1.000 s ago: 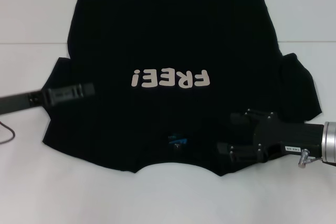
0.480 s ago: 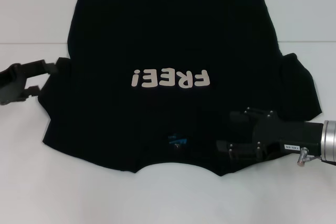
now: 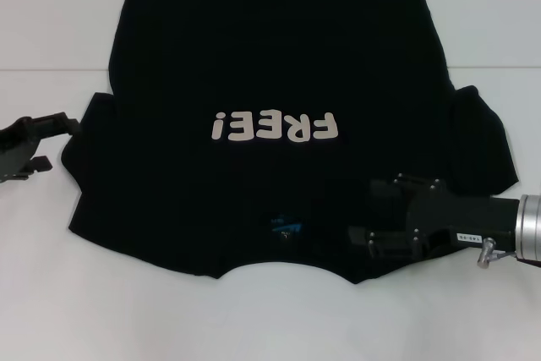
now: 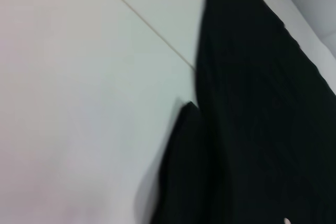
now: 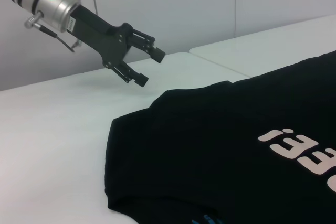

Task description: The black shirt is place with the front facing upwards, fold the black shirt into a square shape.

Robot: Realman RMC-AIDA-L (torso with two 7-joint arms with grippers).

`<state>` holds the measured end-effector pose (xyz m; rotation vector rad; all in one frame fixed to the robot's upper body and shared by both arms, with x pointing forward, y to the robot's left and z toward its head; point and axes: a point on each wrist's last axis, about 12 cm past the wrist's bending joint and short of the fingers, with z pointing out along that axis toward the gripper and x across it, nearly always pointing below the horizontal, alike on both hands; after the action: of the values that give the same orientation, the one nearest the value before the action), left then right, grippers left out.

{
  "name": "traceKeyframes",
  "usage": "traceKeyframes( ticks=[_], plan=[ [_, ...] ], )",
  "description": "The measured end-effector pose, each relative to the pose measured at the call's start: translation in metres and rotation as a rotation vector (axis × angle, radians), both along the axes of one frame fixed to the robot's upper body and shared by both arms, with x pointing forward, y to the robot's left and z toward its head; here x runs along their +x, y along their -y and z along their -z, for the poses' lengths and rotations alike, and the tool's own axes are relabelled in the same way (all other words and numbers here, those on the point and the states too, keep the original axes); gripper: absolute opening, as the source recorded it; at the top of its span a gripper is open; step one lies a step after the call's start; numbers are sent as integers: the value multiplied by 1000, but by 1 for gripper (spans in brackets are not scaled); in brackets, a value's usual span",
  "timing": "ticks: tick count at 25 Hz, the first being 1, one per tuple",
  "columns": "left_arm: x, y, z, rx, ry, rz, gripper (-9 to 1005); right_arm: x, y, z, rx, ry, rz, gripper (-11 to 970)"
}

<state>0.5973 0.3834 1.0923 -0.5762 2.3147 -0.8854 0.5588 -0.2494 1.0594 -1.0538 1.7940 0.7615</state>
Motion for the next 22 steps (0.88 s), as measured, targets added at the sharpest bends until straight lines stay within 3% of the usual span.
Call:
traceKeyframes(
  ticks=[22],
  plan=[
    [5,18,21,34,15,-80,934,0,-2,2,-1,-8,0,902]
  ],
)
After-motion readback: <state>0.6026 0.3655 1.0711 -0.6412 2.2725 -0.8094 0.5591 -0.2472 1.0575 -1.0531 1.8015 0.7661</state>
